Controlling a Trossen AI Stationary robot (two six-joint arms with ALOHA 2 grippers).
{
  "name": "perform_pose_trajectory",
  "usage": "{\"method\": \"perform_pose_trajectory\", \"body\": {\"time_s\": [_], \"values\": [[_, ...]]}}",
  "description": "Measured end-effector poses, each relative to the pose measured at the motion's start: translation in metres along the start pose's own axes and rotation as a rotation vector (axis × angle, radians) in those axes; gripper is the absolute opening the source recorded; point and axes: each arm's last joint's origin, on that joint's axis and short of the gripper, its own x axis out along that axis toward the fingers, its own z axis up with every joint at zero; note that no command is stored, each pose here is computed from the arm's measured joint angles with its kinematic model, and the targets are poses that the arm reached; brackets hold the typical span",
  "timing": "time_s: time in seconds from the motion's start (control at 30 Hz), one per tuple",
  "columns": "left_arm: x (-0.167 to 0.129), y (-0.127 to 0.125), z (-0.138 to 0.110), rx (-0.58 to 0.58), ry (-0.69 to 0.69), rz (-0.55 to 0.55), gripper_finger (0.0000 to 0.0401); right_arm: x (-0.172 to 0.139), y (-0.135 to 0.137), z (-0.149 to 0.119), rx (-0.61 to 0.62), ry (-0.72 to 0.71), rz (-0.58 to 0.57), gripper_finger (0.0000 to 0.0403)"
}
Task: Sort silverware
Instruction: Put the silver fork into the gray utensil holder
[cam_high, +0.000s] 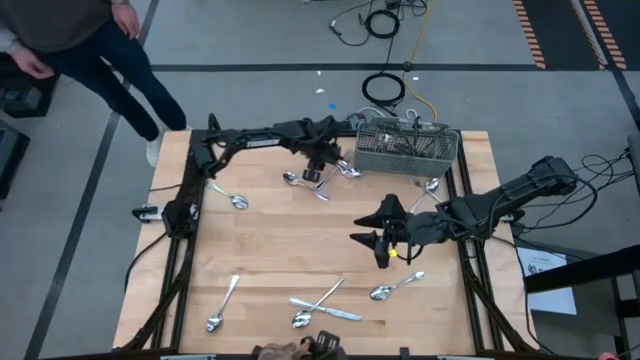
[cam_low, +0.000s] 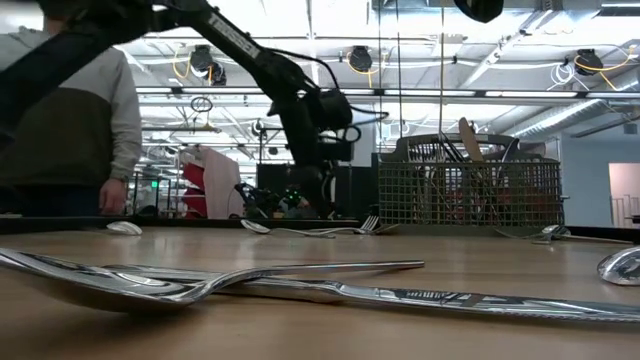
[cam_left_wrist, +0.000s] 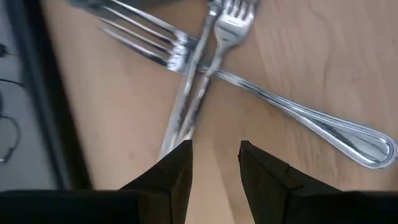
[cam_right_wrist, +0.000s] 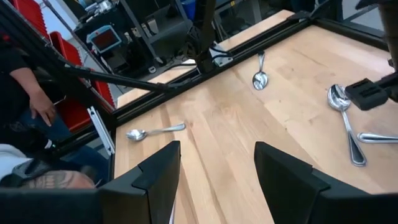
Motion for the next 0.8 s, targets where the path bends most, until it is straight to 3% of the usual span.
{"method": "perform_pose_trajectory", "body": {"time_s": [0.27, 0.63, 0.8], "values": [[0.012, 0.012, 0.003, -0.013, 0.013, -0.004, 0.0138, 0.0, 0.0, 0.0, 0.0, 0.004, 0.003, 0.0196], [0.015, 0.028, -0.016, -0.04, -0.005, -0.023, 0.0138, 0.0, 0.0, 0.0, 0.0, 0.005, 0.005, 0.0196], [0.025, 0.028, -0.029, -0.081, -0.012, -0.118, 0.0136, 0.0, 0.0, 0.0, 0.008, 0.003, 0.004, 0.0196]]}}
